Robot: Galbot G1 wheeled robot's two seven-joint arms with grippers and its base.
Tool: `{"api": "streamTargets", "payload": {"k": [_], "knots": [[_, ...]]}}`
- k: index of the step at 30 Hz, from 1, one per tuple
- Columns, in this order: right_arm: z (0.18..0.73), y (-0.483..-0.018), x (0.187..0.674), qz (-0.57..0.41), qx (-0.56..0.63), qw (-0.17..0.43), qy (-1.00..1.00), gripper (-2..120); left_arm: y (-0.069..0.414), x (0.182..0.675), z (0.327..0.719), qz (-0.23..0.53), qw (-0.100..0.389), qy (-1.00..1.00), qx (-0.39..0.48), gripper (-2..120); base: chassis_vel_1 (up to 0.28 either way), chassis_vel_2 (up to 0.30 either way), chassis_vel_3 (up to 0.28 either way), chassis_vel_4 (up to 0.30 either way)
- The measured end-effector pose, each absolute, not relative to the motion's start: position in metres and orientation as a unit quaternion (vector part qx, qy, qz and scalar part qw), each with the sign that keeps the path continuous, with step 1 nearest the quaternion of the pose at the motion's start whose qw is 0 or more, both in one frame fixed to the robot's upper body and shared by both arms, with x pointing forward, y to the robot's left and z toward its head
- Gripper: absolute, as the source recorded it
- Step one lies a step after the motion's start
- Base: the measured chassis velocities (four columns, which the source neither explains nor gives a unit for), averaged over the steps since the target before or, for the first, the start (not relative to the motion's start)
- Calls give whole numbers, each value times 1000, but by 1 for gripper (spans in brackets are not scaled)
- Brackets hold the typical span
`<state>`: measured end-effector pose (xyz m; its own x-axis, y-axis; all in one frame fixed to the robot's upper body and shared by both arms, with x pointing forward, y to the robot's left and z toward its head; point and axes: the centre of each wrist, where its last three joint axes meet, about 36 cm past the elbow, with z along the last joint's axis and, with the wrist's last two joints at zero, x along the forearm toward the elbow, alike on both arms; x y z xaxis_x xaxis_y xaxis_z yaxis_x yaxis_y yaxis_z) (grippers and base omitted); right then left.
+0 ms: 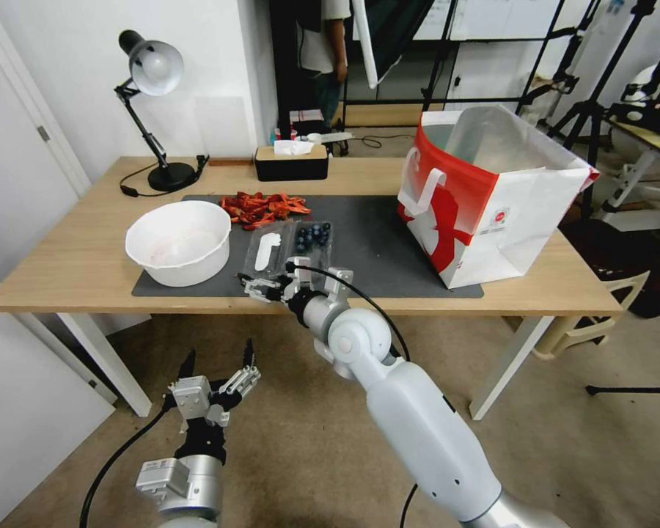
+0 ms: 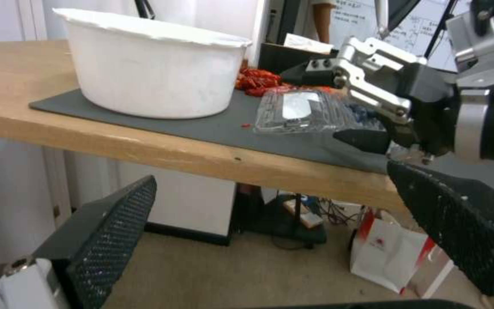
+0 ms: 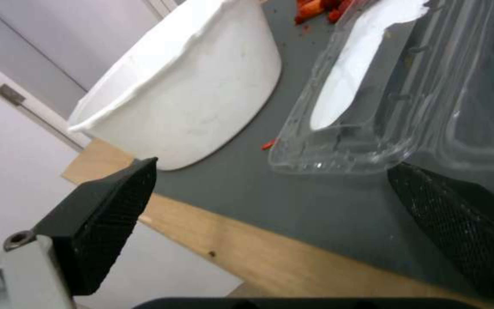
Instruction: Close the takeout container lid, then place the container into the takeout bag.
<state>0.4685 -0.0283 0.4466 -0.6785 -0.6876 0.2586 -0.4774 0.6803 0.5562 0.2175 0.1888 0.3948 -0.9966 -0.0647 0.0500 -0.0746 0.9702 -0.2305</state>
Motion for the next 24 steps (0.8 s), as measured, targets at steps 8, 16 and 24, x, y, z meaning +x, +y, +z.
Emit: {"api": "streamTargets", "payload": {"k": [8, 16, 24], "knots": [[453, -43, 450, -226, 332, 221, -889, 100, 188, 218, 394, 117, 22, -992, 33, 100, 0, 0, 0, 0], [461, -67, 434, -221, 322, 189, -901, 100, 188, 217, 395, 119, 20, -992, 32, 100, 0, 0, 0, 0], [461, -181, 366, -34, 229, 1, -973, 100, 190, 219, 403, 127, 10, -992, 20, 100, 0, 0, 0, 0]]}}
